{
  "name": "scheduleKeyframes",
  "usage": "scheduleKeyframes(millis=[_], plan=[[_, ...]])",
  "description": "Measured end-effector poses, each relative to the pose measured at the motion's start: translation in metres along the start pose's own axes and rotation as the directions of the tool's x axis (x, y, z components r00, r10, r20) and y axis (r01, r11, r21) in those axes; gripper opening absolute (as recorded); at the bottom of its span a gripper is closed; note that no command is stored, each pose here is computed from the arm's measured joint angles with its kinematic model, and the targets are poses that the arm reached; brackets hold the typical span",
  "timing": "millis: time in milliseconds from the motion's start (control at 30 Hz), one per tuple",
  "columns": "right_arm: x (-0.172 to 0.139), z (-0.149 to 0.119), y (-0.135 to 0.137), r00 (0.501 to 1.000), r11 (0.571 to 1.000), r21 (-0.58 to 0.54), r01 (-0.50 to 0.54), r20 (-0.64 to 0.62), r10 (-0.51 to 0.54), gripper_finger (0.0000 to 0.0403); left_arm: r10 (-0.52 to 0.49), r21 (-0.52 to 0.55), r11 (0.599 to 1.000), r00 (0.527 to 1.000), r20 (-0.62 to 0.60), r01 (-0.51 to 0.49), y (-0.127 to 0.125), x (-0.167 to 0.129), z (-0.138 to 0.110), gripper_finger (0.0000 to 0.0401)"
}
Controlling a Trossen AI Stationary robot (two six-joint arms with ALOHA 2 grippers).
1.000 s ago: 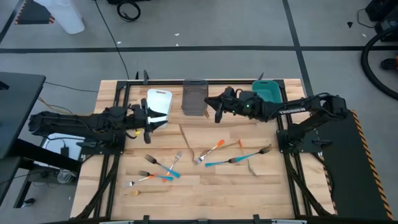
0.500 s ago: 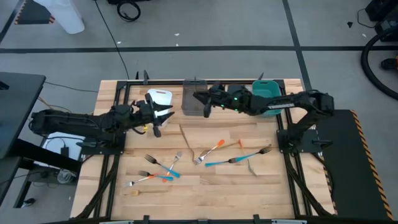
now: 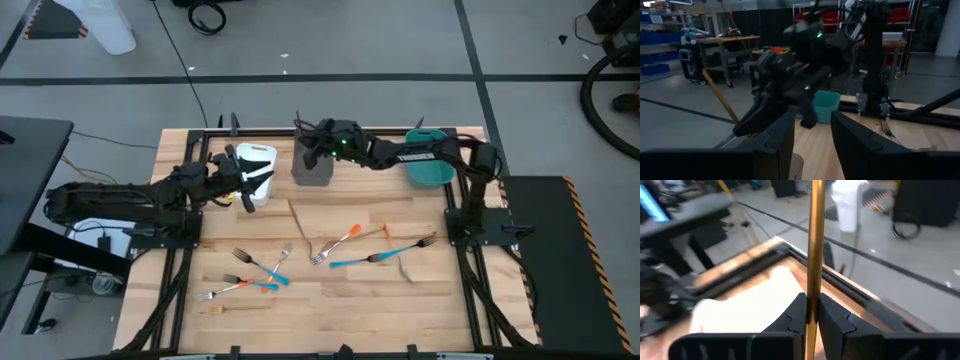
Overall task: Sort silverware by color (type)
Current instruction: Put the yellow fork into the black bin
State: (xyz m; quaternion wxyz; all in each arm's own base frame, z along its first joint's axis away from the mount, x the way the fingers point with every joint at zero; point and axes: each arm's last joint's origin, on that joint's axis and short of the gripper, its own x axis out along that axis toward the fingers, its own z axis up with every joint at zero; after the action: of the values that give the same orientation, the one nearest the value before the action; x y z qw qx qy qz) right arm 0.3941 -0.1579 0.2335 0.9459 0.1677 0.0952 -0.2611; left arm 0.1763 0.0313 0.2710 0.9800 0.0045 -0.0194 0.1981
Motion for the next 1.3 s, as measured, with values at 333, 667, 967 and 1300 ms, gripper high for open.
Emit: scheduleKeyframes(millis=[333,667,967,1300], plan=[[0.009,-0.020,-0.031,0.980,0.991,0.036,0.126,-0.163,-0.118,0.0042,0.000,0.001,1.000,1.000,-0.001,0.000,0.000,0.000,0.000,0.0137],[0.006,-0.034,-0.035,0.941,0.985,0.077,0.152,-0.316,-0.121,0.0042,-0.001,-0.002,1.000,1.000,0.010,0.001,0.000,0.000,0.001,0.0137],[0.005,-0.035,-0.035,0.936,0.983,0.088,0.159,-0.331,-0.121,0.0053,-0.001,-0.001,1.000,1.000,0.010,0.001,0.000,0.000,0.001,0.0137],[0.004,-0.037,-0.036,0.927,0.979,0.108,0.172,-0.354,-0.124,0.0098,-0.001,0.000,1.000,1.000,0.008,0.001,0.000,0.000,0.001,0.0137]])
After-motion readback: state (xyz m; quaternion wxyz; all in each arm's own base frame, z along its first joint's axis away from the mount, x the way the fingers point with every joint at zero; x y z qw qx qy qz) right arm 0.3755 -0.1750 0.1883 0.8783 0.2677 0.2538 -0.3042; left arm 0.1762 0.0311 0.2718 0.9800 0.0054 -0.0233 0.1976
